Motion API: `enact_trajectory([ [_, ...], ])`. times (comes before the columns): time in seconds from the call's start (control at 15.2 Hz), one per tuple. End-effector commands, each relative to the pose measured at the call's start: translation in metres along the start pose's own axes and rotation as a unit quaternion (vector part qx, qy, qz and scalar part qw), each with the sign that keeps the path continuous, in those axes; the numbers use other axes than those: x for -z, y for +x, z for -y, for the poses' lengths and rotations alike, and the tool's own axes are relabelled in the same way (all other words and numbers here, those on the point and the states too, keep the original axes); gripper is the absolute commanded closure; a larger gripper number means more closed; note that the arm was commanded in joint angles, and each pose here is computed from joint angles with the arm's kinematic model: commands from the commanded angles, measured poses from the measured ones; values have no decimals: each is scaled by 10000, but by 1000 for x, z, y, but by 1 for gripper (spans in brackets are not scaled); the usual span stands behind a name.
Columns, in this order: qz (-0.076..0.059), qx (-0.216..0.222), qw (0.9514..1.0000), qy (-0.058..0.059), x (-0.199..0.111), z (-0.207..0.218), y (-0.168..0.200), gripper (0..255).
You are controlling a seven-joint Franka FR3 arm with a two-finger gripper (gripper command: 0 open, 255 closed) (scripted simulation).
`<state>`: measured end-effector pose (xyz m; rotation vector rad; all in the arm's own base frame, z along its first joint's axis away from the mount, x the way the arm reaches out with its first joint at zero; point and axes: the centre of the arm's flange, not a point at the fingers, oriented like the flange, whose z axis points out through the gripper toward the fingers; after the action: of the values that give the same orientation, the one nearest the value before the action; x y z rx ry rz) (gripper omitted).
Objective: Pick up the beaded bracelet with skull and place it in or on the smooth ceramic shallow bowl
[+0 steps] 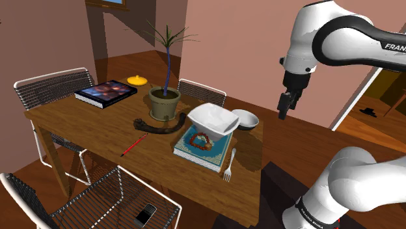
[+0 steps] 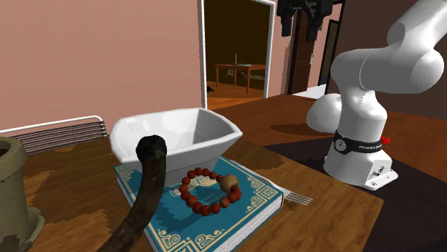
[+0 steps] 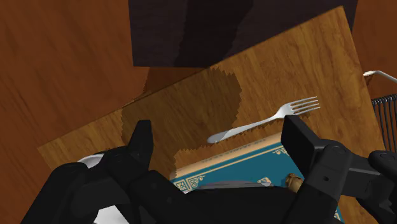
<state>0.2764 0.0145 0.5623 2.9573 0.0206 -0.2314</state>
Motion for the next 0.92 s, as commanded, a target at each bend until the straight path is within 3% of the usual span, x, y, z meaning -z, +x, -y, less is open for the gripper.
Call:
enact_trajectory([
  [0.0, 0, 0, 10000, 0, 0, 0, 0, 0],
  [0.86, -600, 332, 9973, 263, -69, 92, 103, 0],
])
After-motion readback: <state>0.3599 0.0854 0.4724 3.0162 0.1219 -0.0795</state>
